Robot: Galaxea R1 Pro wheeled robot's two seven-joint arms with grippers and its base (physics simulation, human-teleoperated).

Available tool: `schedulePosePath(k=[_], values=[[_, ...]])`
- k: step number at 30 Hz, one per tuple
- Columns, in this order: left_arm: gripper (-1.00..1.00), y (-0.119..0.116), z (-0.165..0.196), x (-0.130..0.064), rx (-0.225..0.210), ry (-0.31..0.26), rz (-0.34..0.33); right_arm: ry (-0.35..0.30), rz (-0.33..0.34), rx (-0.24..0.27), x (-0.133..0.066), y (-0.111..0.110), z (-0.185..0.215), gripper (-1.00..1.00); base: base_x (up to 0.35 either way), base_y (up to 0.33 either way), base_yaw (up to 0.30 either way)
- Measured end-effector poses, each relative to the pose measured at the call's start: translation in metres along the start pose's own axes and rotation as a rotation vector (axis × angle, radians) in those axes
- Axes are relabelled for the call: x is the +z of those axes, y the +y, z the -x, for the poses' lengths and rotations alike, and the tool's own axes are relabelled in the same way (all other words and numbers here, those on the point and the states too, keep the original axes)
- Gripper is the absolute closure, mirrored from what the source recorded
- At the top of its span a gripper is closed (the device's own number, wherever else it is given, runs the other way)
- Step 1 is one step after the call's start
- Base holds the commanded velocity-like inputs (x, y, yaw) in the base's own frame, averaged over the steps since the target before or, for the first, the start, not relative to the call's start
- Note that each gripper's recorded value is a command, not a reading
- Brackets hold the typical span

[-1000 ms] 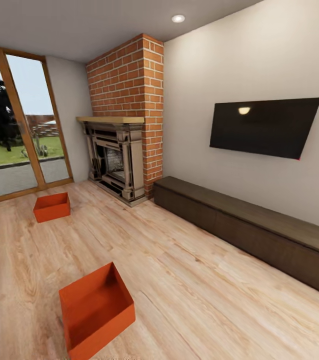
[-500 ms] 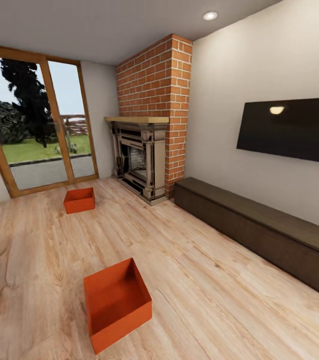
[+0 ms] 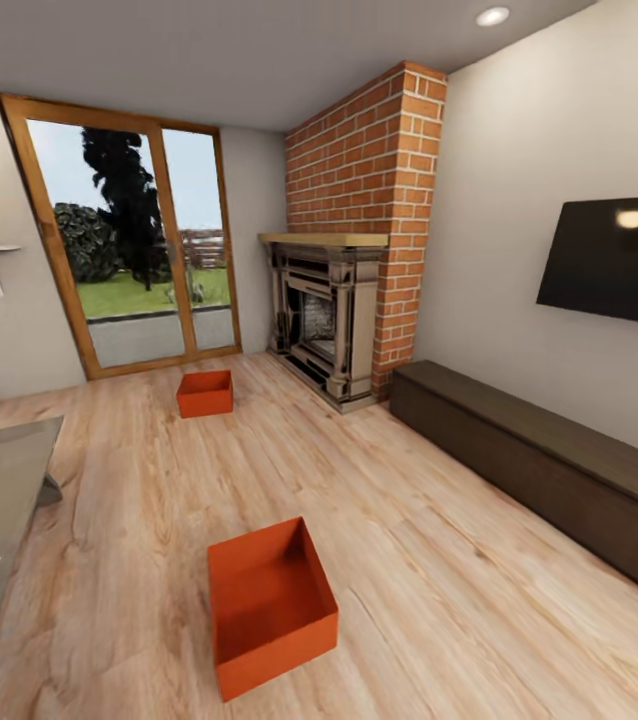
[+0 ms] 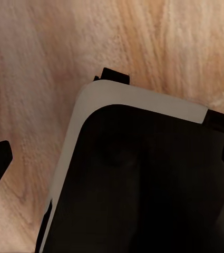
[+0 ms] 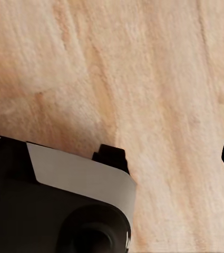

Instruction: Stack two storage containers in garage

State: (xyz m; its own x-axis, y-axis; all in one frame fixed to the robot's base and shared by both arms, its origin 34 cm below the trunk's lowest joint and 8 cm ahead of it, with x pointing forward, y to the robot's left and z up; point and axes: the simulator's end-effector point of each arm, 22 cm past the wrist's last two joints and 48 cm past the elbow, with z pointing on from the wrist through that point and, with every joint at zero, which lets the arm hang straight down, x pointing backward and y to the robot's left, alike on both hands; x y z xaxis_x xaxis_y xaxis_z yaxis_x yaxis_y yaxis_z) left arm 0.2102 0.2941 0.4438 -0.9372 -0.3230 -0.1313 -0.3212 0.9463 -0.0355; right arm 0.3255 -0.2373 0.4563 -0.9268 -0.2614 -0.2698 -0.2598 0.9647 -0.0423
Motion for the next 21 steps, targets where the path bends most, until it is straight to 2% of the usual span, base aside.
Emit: schedulePosePath(k=[21], values=[[-1.0, -0.0004, 0.0004, 0.0, 0.001, -0.002, 0.0, 0.0, -0.002, 0.001, 0.0, 0.0005, 0.0, -1.0, 0.32, 0.0, 0.009]])
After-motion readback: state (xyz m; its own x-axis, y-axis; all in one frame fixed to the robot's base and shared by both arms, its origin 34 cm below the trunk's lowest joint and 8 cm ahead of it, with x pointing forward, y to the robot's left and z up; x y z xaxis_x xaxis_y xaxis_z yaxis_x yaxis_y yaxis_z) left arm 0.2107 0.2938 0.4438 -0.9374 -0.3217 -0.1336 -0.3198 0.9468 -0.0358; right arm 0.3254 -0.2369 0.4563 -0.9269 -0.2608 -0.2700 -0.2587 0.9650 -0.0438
